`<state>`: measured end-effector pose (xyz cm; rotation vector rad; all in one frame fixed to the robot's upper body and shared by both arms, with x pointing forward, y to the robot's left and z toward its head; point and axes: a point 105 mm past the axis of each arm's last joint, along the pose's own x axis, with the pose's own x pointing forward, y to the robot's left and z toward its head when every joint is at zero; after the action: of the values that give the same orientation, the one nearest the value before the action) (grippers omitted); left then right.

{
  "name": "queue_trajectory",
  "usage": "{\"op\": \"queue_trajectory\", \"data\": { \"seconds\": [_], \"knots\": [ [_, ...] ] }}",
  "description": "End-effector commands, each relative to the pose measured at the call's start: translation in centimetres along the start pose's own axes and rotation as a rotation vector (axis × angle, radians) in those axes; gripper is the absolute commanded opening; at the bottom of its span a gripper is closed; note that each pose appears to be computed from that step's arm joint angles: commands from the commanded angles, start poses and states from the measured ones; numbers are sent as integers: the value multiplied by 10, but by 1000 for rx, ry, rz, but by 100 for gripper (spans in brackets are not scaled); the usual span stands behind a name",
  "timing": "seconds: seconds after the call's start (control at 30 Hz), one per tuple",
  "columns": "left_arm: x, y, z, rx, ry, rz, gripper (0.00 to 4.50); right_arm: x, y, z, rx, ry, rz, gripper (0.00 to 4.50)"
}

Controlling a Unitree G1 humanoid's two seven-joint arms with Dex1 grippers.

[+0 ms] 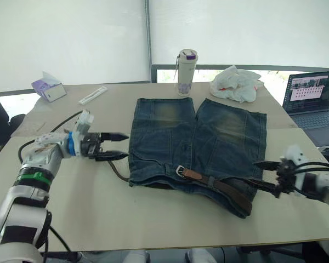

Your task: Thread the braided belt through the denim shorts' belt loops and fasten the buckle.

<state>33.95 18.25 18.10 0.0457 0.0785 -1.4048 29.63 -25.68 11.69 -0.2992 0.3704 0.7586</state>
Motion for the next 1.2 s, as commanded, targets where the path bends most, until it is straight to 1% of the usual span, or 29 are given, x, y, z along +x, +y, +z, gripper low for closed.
{"op": "queue_trajectory", "data": {
  "seconds": [0.03, 0.1, 0.17, 0.23, 0.33, 0.5, 0.6, 0.63, 0.73, 0.8, 0.83, 0.87, 1.0, 1.07, 1.17, 1.2],
  "knots": [
    [12, -5, 7, 87, 32, -28, 450, 18, -12, 7, -71, 58, -65, 446],
    [21, -8, 2, 137, 79, -50, 450, 31, -15, 1, -69, 141, -57, 446],
    [25, -9, -1, 146, 97, -51, 450, 39, -20, -2, -74, 178, -64, 446],
    [30, -8, -9, 180, 133, -30, 450, 43, -14, -1, -69, 195, 30, 446],
    [33, -10, -16, 197, 148, -20, 450, 41, -4, 12, -58, 153, 153, 446],
    [39, -14, -26, 186, 138, 6, 450, 30, 6, 16, -108, 196, 264, 446],
    [42, -19, -32, 177, 141, 6, 450, 29, 7, 13, -148, 217, 281, 446],
    [44, -21, -38, 176, 151, 6, 450, 27, 3, 7, -196, 253, 261, 446],
    [48, -26, -48, 164, 158, 3, 450, 35, -20, 1, -252, 280, 104, 446],
    [52, -29, -55, 157, 166, -2, 450, 39, -26, 2, -262, 258, 59, 394],
    [54, -31, -59, 154, 168, -4, 450, 40, -26, 3, -259, 239, 54, 355],
    [54, -32, -61, 153, 170, -4, 450, 41, -27, 4, -257, 226, 52, 331],
    [57, -32, -65, 143, 169, 0, 450, 42, -30, 3, -296, 223, 44, 192],
    [57, -31, -68, 141, 173, 7, 450, 45, -34, 5, -318, 203, 9, 122],
    [60, -28, -69, 147, 165, 29, 450, 52, -44, 4, -417, 210, -50, 16],
    [61, -27, -69, 148, 159, 34, 450, 55, -47, 5, -436, 203, -69, 4]
  ]
}}
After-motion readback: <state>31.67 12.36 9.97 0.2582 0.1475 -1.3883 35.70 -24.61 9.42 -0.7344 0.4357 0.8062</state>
